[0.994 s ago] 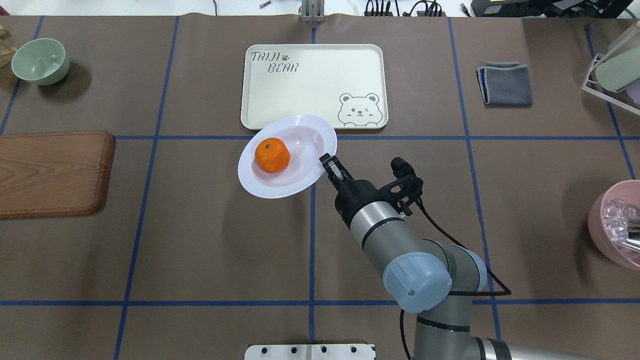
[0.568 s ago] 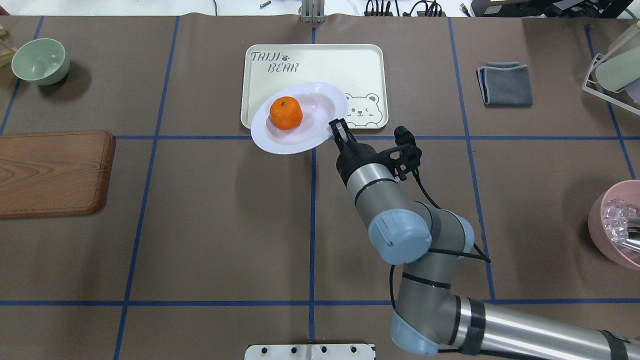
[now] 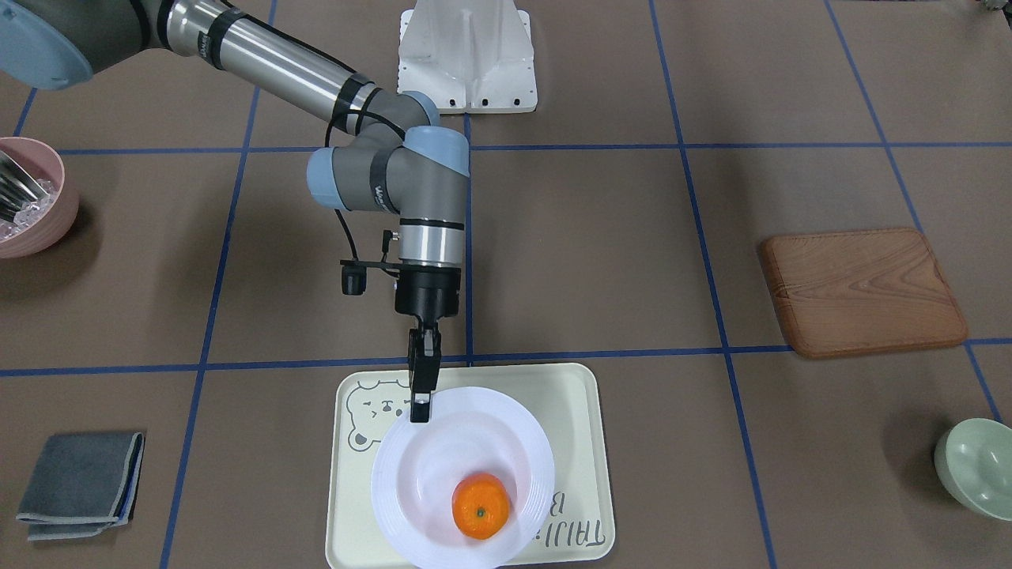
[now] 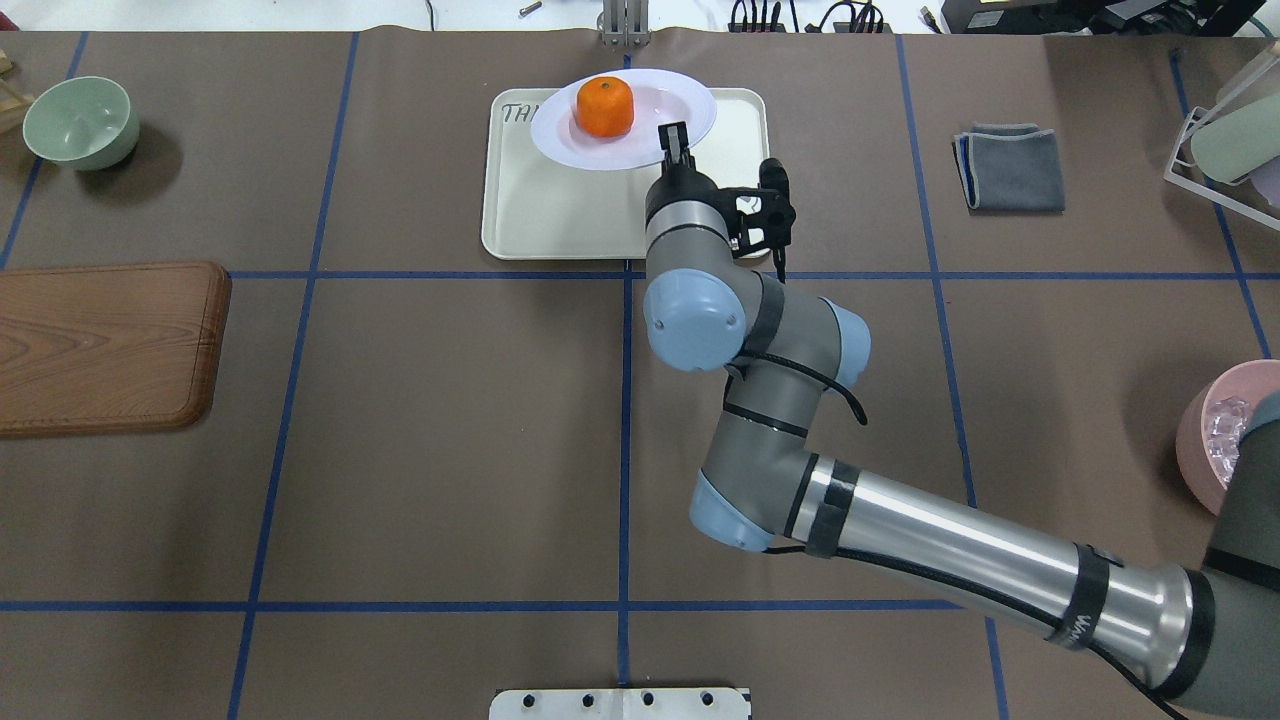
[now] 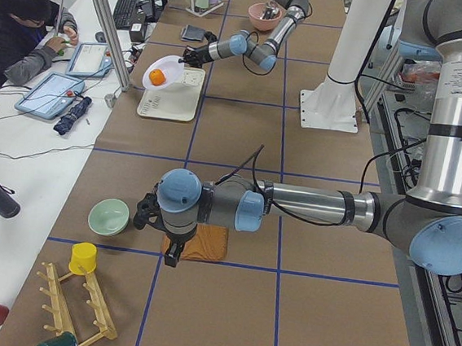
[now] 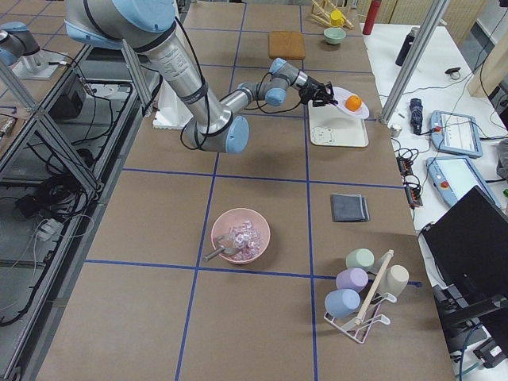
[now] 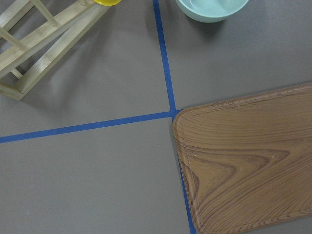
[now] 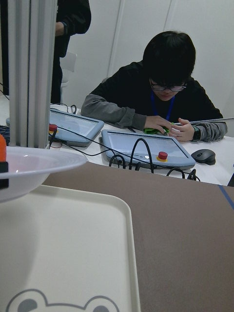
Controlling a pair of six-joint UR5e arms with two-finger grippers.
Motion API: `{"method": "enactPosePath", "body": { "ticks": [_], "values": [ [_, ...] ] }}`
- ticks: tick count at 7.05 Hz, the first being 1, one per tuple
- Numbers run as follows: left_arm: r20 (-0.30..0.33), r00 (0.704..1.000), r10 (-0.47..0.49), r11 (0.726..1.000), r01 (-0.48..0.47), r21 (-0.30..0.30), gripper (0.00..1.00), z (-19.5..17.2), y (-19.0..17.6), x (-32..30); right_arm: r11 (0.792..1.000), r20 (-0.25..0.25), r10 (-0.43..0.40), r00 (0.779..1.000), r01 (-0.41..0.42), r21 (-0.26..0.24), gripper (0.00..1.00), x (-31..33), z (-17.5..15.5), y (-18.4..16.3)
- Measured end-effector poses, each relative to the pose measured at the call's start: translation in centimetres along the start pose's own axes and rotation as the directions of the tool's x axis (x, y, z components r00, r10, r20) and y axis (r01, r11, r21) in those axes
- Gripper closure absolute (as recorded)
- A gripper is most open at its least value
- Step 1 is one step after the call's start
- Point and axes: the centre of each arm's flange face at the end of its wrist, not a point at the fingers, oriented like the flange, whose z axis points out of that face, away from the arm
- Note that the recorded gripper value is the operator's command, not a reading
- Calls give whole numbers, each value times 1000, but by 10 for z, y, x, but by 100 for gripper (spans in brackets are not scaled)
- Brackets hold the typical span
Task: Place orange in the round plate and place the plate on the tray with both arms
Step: 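Lift the plate with the orange and carry it onto the bear tray, then lower the plate onto the tray and open the right gripper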
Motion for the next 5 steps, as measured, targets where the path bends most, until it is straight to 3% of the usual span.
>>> {"method": "enactPosePath", "body": {
  "ticks": [1,2,3,5],
  "values": [
    [-2,1000,6,1000,-6,-3,1,2,-3,3,1000,-13,-7,1000,7,19,71,3,6,11],
    [-4,1000,14,1000,-14,-8,1,4,-5,7,1000,-25,-19,1000,20,17,49,11,3,19],
    [-5,1000,22,1000,-22,-13,1,7,-8,10,999,-33,-44,998,44,10,1,23,-2,25],
    [-7,1000,31,999,-31,-16,1,9,-14,15,981,-33,-193,981,192,-19,0,42,-18,23]
  ]
}}
